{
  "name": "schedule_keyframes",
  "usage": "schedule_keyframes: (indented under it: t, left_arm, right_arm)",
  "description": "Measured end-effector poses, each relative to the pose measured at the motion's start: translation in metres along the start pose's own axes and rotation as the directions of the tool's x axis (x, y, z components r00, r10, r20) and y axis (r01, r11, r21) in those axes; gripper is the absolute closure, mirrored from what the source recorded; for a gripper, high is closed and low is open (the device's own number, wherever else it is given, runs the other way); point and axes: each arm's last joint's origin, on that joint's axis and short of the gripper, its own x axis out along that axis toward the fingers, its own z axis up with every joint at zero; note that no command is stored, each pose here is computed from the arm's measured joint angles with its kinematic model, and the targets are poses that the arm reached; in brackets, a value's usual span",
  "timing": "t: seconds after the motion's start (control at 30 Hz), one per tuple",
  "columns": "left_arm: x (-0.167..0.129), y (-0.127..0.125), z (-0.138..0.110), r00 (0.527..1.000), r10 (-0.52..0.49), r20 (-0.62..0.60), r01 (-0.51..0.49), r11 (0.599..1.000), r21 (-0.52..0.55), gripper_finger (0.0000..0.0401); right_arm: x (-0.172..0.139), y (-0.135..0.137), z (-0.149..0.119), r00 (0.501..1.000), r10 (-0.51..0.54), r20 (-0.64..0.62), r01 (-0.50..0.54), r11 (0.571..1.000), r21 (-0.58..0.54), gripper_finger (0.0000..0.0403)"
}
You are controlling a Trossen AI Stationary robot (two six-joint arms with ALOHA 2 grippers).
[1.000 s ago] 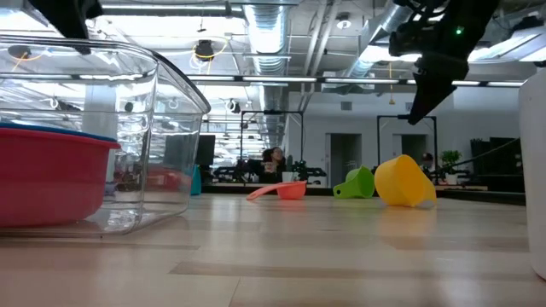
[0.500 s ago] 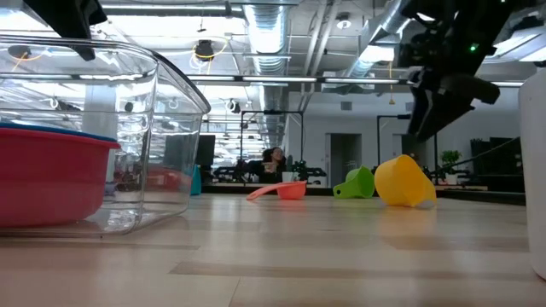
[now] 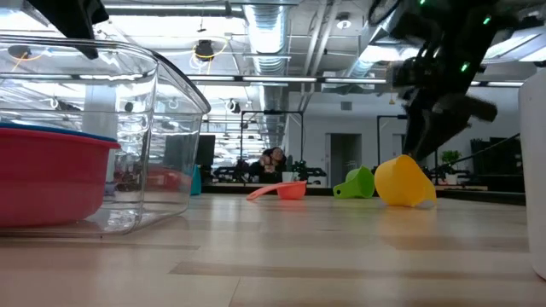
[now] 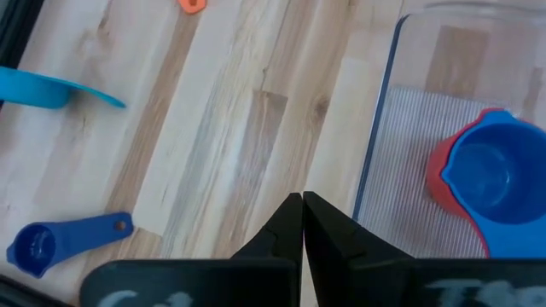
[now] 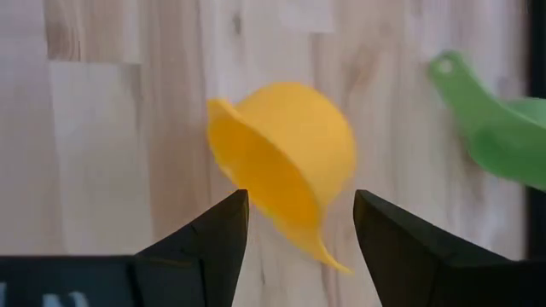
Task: Nest measuring cups in basket
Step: Stack the yellow measuring cup on top of the blue measuring cup in the transparent bin
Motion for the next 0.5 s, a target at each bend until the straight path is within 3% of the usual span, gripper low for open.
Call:
schedule_keyframes:
  t: [0.37,0.5]
  left_arm:
    - [0.0,-0.002,0.002,0.999,-0.014,0.029,0.015,1.0,-0.015,0.0401]
    - [0.0,-0.003,0.003,0.999,-0.02,0.033,0.02,0.999,-0.025,0.0401]
  right_arm:
    - [0.051,-0.002,0.011,0.995,-0.042,-0.089,0.038,0.998,-0.042,0.0171]
    - [0.066,-0.001,0.01,0.99,-0.041,-0.132,0.038,0.999,-0.018,0.0193]
